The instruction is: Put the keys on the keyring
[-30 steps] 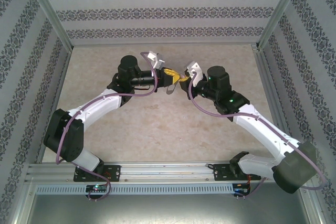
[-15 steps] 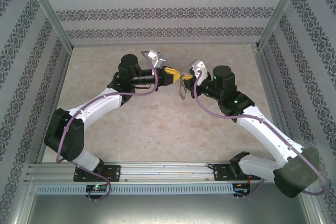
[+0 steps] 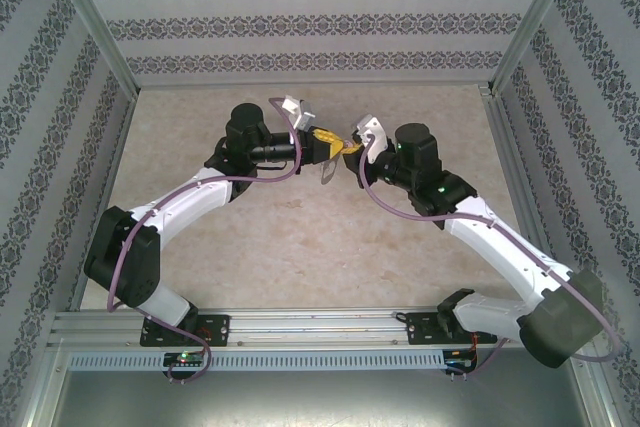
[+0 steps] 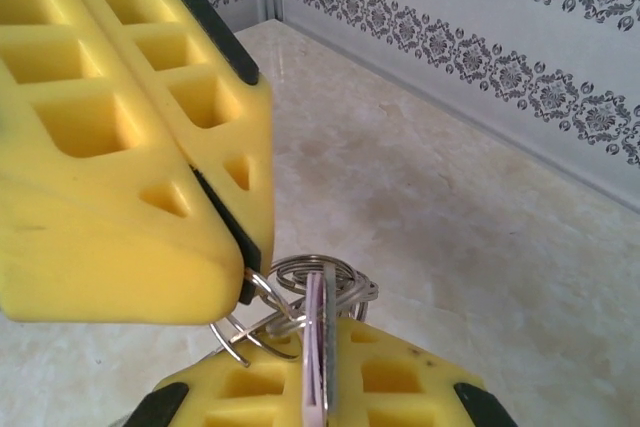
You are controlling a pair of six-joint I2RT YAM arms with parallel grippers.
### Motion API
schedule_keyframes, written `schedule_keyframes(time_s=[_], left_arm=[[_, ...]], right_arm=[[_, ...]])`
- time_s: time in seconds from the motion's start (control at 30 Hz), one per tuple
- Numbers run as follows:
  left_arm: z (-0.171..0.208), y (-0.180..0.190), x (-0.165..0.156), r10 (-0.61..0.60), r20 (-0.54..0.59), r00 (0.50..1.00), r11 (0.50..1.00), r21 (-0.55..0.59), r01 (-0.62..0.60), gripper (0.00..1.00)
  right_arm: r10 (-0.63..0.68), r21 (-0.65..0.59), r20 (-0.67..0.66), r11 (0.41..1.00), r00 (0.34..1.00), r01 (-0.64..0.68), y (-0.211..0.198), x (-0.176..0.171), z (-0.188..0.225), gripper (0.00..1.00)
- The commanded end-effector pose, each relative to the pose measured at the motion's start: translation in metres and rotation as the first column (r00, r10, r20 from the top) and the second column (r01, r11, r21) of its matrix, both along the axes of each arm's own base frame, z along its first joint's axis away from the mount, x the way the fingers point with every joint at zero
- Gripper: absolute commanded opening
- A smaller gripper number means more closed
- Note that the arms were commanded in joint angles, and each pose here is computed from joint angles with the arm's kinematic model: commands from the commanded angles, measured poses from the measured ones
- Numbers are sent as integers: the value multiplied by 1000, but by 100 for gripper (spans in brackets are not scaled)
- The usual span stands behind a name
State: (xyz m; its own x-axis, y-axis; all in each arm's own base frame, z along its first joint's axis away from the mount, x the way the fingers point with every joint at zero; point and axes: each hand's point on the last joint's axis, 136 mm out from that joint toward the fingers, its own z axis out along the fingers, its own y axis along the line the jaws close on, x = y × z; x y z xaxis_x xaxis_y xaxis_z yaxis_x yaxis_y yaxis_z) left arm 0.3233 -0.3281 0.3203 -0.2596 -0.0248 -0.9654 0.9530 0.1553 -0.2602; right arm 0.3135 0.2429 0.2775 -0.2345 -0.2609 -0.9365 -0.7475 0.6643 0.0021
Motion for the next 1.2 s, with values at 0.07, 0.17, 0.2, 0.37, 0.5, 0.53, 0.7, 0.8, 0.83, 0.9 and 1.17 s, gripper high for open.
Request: schedule_keyframes(time_s=[0.07,0.17,0.2,0.37,0.5,0.53,0.7,0.8,0.83,0.9,1.17], left_arm=[[1,-10,-10,-53,17,998,999,6,53,0],[-2,-9,-6,-29,7,1000,999,15,29,0],[-4,-9,-5,-22,5,1000,1000,21,22,2],[-10,-3,9,78,2,997,996,42,-78,33],[-10,7,20,174,9,985,983,50,-175,47],[-10,10,22,196,12,980,979,50,-197,48],[-8,32,38,345,27,938,937,42,-346,61],[-6,49,47,439,29,898,898,18,-439,69],[-4,55,49,463,28,886,886,8,-464,70],[-2,66,52,506,20,862,862,-7,-506,74],[-11,110,71,691,-29,722,723,45,-690,100]], right_arm=[[26,31,77,999,997,-28,11,1,27,0],[9,39,69,999,998,-12,9,5,28,0],[5,42,61,999,998,-8,8,7,27,0],[-15,49,29,999,999,14,5,17,24,0],[-35,40,3,999,999,35,1,25,19,0],[-37,38,-2,999,999,37,1,26,17,0],[-48,27,-35,998,998,49,0,37,7,0],[-50,21,-50,998,997,51,2,45,-1,0],[-52,21,-57,998,997,53,3,48,-3,0],[-55,23,-64,998,996,57,4,56,-8,0],[-64,21,-102,998,993,67,18,99,-27,0]])
